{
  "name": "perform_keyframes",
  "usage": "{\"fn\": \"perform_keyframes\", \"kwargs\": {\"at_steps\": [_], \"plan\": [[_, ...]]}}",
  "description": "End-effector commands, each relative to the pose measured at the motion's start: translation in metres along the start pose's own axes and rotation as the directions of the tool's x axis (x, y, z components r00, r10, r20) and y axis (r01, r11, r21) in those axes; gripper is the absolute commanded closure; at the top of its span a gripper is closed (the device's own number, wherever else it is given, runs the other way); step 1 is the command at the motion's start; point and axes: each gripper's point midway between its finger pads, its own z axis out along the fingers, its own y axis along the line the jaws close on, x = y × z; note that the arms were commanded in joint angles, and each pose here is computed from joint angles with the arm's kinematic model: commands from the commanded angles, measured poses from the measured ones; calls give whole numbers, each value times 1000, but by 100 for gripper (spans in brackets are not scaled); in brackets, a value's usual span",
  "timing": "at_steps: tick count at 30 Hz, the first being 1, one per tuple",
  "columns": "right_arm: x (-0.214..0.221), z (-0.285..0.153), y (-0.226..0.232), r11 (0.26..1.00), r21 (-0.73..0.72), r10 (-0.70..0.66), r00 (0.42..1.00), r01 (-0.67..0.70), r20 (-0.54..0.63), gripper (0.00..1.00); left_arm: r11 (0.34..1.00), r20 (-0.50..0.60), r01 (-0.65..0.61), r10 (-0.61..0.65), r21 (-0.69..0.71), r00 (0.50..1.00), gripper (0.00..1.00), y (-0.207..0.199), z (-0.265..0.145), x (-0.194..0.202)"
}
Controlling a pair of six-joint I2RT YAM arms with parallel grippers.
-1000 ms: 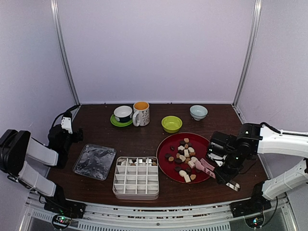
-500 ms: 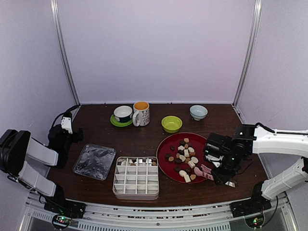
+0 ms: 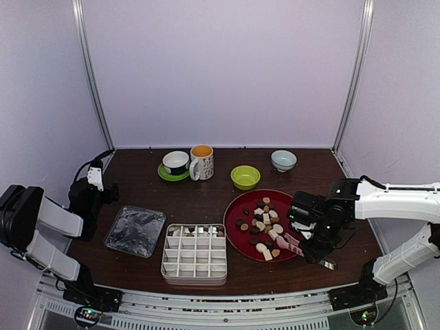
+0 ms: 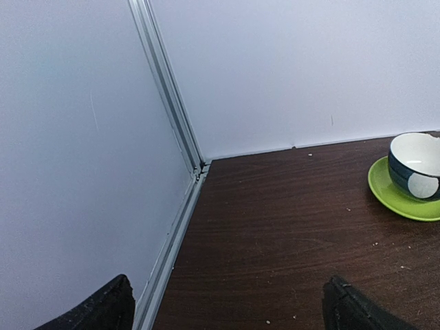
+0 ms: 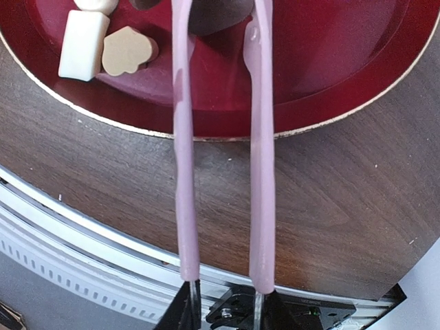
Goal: Pack the chocolate
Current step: Pick up the fake chocolate from the plate, then place the fake chocolate in the empty pocket of the box.
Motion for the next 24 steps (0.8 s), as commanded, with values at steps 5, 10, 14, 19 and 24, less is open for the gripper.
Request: {"fn": "perform_keyframes", "kwargs": {"at_steps": [5,10,14,19,24], "plan": [[-19,-22,-7,999,37,10,997,-12,72,77,1000,37,11,-10,-22,999,2,6,3,-12],[-26,-46,-8,1000,21,11,991,-13,131,78,1000,38,11,-10,-22,999,2,6,3,-12],[-30,-57,7,998,-57,-6,988,15,154,78,1000,37,11,-10,-21,999,2,6,3,-12],[-50,-75,39,980,-176,-55,974,95,218,78,1000,37,10,-9,-23,999,2,6,3,-12],[-67,-92,78,948,-236,-149,952,215,269,79,1000,38,10,-10,-22,999,2,6,3,-12]]}}
